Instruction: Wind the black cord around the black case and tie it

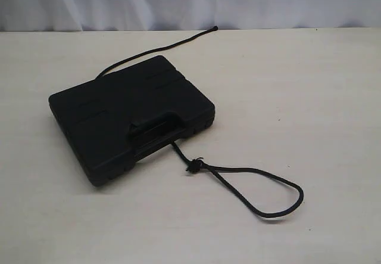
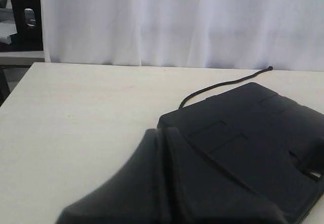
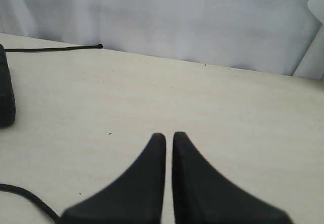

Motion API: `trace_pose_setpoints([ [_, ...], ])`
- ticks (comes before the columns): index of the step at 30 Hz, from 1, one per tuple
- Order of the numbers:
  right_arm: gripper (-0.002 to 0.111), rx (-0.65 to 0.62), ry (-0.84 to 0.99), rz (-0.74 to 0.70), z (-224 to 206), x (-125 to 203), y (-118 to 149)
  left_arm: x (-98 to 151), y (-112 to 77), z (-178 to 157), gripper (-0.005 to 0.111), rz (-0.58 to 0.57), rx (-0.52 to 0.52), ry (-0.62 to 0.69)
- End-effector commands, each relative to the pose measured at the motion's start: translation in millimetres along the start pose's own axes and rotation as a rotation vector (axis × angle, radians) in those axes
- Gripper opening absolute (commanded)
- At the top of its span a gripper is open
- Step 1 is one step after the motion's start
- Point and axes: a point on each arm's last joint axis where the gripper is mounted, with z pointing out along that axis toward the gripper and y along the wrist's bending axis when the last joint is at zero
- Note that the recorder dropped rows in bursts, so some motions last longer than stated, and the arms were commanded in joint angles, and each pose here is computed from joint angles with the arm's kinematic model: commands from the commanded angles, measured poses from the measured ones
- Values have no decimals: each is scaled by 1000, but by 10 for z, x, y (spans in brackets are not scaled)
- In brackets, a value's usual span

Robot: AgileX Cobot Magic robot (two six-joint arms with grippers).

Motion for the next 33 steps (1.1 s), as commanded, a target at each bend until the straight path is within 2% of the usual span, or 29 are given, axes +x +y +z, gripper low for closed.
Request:
trace_pose_setpoints([
  [1,4,9,-15,-6,-3,-8,-5,-5,-1,0,0,-5,1,-16],
  [9,4,9,-17,-6,-3,-9,-5,-13,-1,0,0,-5,2,-25],
  [13,4,14,-53,-6,-4,-42,-9,-86,-13,-5,0,-39,17,-104],
  [16,4,9,-138,69,-11,-118,-10,-240,-21,-34,0,-141,43,-275],
  [18,4,-2,-212,205,-23,-184,-15,-380,1,-87,0,-247,55,-440],
  [22,4,31,-400,383,-74,-334,-92,-592,55,-228,0,-431,98,-724],
  [25,4,32,-462,644,-95,-363,-151,-698,56,-339,0,-529,185,-886],
  [27,4,11,-456,813,-90,-347,-163,-751,5,-409,0,-478,252,-967],
  [30,4,3,-471,859,-95,-356,-171,-823,-112,-513,0,-299,331,-1065],
  [33,4,13,-525,911,-117,-383,-206,-1018,-201,-673,0,-203,392,-1170],
])
